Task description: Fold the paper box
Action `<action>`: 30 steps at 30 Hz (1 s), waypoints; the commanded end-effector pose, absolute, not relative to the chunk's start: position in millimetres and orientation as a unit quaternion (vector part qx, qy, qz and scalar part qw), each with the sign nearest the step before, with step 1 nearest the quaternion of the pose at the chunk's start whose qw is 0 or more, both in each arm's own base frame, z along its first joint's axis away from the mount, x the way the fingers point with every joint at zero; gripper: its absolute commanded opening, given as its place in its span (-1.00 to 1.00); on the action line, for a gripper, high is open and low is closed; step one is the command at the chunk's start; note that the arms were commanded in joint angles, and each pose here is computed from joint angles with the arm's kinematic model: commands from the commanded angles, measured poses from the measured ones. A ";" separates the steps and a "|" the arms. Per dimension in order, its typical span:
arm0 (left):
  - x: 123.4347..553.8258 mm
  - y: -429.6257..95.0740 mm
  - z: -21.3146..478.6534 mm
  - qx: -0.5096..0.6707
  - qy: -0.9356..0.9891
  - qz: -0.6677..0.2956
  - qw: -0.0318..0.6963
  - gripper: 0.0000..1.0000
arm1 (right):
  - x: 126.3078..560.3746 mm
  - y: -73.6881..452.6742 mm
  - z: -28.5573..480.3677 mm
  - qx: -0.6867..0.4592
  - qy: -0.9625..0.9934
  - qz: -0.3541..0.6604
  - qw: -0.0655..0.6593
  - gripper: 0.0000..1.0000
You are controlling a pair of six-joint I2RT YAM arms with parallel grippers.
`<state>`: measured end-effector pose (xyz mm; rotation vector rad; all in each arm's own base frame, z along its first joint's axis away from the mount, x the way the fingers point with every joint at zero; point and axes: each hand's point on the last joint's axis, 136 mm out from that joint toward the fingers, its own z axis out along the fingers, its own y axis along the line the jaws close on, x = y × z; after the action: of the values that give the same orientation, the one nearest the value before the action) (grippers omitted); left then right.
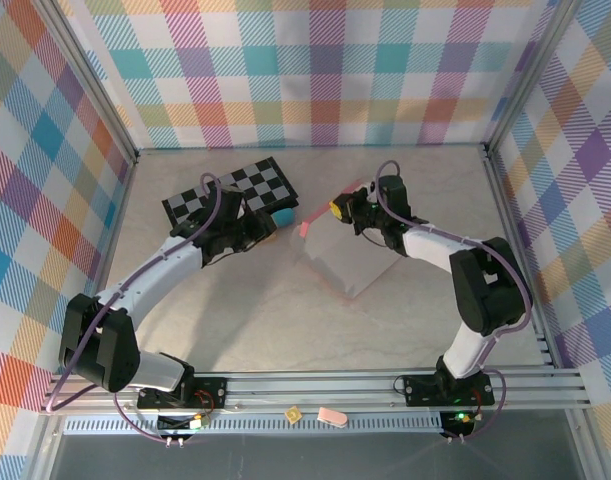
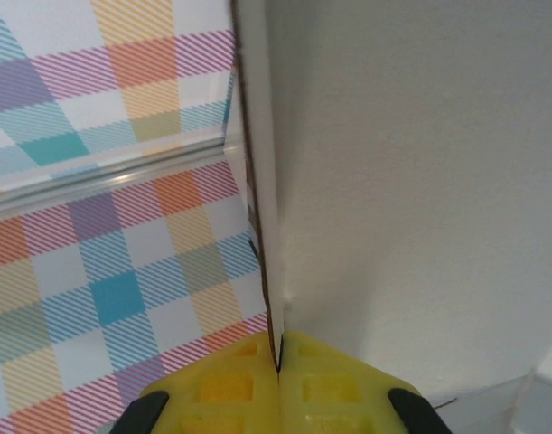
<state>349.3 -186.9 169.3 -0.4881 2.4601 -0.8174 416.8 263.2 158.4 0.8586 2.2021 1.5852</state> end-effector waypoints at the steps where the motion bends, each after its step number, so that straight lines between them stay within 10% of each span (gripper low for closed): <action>1: 355.9 -180.7 165.0 -0.170 0.903 -0.289 0.267 -0.21 | 414.3 268.4 177.3 0.232 0.749 0.594 0.177 -1.00; 25: 349.3 -206.9 153.4 -0.114 0.904 -0.334 0.241 -0.29 | 372.0 246.7 124.7 0.190 0.768 0.595 0.142 -1.00; 30: 324.5 -227.3 123.4 0.007 0.922 -0.322 0.217 -0.56 | 380.2 247.4 130.9 0.189 0.768 0.595 0.141 -1.00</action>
<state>344.6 -213.6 145.4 -0.2206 2.4975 -0.8929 381.3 247.7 145.2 0.5424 2.1592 1.7447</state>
